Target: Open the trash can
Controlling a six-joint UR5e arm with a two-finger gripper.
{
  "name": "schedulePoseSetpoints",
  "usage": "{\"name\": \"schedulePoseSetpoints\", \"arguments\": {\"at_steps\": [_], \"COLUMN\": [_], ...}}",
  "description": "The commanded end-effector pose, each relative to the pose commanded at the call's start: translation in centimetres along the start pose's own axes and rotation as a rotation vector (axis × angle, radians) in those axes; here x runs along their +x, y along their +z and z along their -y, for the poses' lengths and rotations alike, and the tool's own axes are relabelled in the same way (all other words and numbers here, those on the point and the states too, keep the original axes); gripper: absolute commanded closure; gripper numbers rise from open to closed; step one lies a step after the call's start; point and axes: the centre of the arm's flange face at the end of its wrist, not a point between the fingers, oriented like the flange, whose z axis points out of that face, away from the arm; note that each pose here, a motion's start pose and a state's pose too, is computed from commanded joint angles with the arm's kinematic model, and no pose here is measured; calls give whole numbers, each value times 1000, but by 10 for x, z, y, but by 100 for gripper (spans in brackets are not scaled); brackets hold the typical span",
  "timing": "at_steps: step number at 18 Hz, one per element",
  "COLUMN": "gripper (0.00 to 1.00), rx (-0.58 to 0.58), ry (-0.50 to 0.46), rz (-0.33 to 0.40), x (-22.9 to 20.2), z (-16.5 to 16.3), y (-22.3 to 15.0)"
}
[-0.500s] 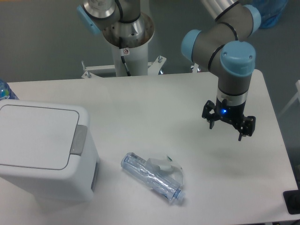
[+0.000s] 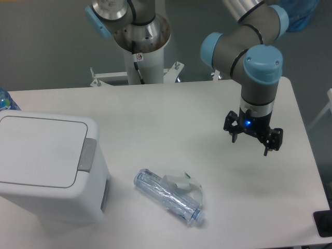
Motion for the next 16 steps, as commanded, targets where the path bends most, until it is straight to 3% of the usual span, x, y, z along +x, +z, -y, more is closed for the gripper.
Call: {"name": "schedulePoseSetpoints", "arguments": {"at_steps": [4,9,16], "gripper": [0,0,0], "rx": [6,40,102], "ry": [-16,-29,-163], "rz": [-11,24,10], "x": [5,9,3], "z": [-6,-8,-3], "y": [9,14,3]}}
